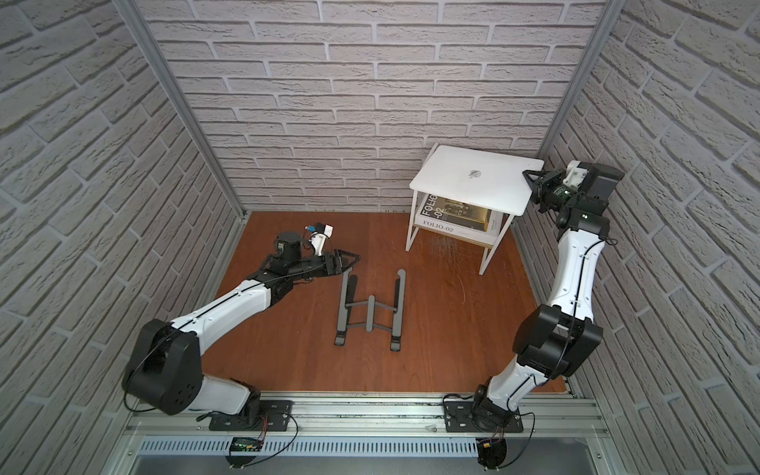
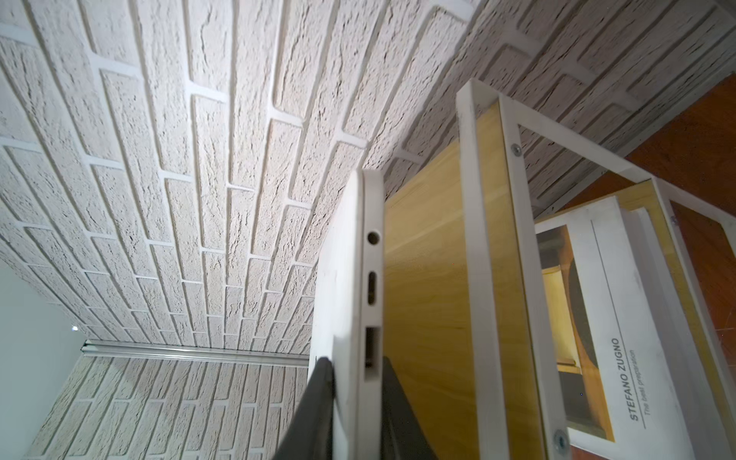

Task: Close the laptop lid and set it aside
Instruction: Place the laptop on the shelf.

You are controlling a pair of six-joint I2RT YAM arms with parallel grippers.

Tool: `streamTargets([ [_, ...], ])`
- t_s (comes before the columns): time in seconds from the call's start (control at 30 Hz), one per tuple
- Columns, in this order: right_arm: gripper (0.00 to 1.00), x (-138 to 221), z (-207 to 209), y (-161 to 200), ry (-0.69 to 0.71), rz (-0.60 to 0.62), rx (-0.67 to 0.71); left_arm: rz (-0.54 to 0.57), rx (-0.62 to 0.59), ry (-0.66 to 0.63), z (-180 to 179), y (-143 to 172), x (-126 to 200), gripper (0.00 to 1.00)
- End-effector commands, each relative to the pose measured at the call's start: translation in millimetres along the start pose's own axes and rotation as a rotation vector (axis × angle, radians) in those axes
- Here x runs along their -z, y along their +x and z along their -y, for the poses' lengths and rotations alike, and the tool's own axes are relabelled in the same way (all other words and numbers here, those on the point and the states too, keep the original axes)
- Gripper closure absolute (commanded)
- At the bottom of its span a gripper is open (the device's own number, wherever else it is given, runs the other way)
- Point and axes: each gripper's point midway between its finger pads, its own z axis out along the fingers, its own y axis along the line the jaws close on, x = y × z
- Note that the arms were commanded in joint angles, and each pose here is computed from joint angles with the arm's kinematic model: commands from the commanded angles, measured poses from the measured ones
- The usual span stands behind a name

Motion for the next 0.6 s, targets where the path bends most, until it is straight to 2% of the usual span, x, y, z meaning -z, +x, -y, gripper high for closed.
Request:
streamTargets([
  [0.0, 0.97, 14.1, -14.6, -19.7, 0.005, 0.129, 0.227, 0.002, -0.024, 0.014, -1.8, 1.4, -5.3, 0.14],
  [0.2, 0.97, 23.6, 4.4, -16.3, 0.064, 0.191, 0.205, 0.005, -0.023, 0.015, -3.1, 0.6, -7.1, 0.14],
  [0.3, 0.97, 21.6, 16.6, -19.3, 0.047, 0.229, 0.168, 0.0, -0.015, 0.016, -3.8, 1.3, -8.3, 0.14],
  [0.5, 0.97, 5.3, 43.9, -29.2, 0.064, 0.205, 0.14, 0.003, -0.025, 0.013, -0.5, -0.1, -4.9, 0.14],
  [0.57, 0.97, -0.6, 42.9, -32.9, 0.023, 0.198, 0.161, 0.003, -0.024, 0.009, -0.5, -0.6, -4.4, 0.14],
])
